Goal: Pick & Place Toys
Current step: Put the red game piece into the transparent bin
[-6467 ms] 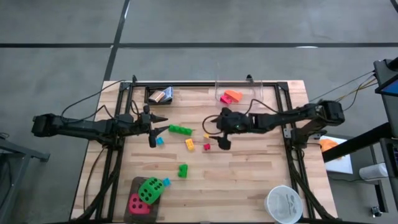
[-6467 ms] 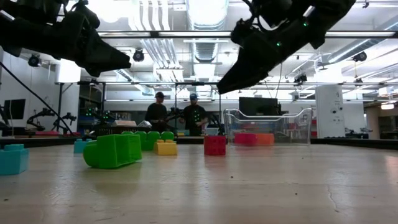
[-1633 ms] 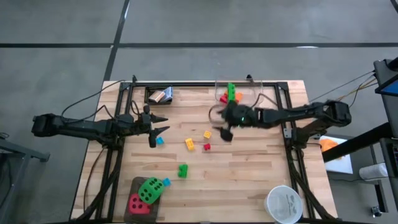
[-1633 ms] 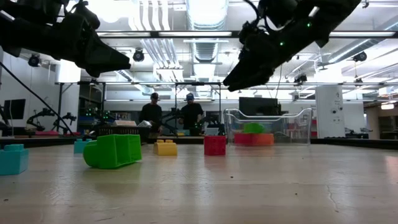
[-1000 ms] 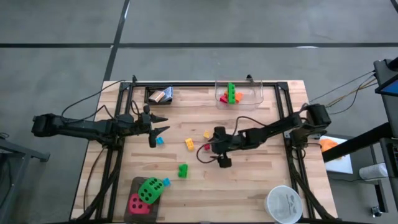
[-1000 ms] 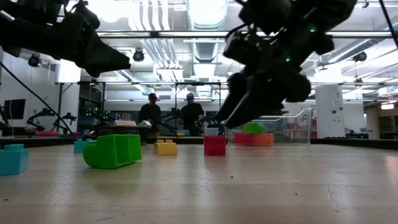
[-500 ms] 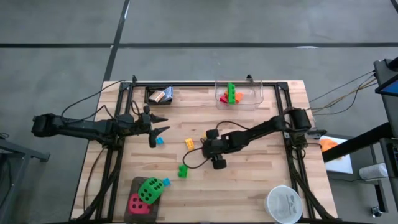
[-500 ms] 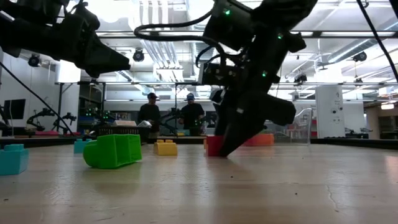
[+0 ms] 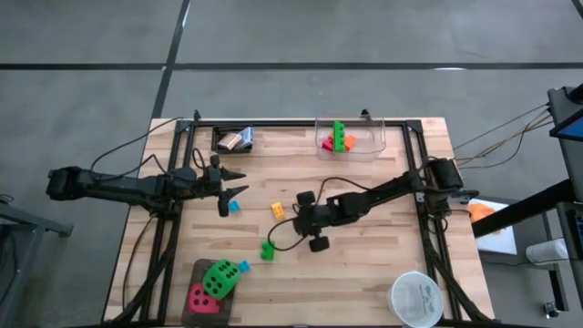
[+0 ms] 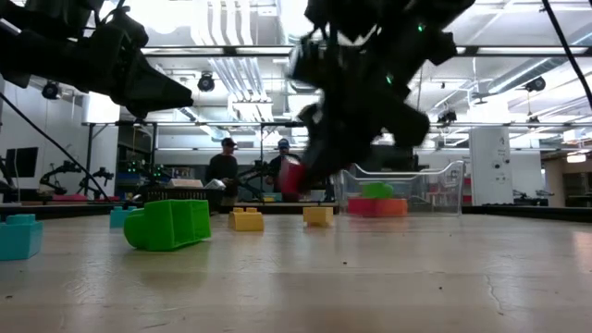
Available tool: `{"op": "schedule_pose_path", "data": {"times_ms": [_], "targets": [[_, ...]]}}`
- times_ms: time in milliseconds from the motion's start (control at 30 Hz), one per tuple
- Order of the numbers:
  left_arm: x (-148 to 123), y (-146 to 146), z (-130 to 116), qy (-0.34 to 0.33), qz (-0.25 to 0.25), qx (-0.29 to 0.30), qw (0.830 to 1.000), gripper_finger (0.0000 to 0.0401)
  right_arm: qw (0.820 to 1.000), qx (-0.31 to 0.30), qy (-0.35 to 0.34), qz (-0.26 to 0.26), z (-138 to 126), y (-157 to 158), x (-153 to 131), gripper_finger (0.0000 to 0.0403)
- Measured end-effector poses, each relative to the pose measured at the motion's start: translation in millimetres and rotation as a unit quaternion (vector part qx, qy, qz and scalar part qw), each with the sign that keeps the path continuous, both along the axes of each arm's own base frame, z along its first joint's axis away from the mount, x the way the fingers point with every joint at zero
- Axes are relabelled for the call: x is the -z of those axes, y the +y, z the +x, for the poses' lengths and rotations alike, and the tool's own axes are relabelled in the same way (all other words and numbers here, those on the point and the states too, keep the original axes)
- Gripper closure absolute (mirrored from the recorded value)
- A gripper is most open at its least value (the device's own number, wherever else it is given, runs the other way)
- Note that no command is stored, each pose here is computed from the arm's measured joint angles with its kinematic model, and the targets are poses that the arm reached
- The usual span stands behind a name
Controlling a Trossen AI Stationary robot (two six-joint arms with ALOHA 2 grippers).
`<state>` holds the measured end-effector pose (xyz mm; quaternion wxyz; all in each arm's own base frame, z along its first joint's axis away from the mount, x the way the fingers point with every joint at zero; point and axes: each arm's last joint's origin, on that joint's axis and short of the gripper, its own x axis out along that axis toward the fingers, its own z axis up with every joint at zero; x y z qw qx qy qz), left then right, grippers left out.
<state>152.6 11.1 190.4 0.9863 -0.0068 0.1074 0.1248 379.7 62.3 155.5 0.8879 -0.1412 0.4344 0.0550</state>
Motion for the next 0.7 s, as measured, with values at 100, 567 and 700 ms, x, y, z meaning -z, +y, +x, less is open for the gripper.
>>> {"op": "schedule_pose_path", "data": {"times_ms": [100, 567, 700], "targets": [[-0.1, 0.0, 0.0, -0.001, 0.0, 0.0, 1.0, 0.0224, 0.991, -0.056, -0.1, 0.066, 7.0, 6.3, -8.6, 0.0315], [-0.2, 0.0, 0.0, -0.001, -0.001, 0.0, 1.0, 0.0224, 0.907, -0.094, -0.36, 0.196, -37.8, -21.2, 16.2, 0.0315], [-0.3, 0.0, 0.0, -0.002, -0.001, 0.0, 1.0, 0.0224, 0.92, 0.0, -0.36, 0.154, -54.8, -50.0, 22.2, 0.0315]]}}
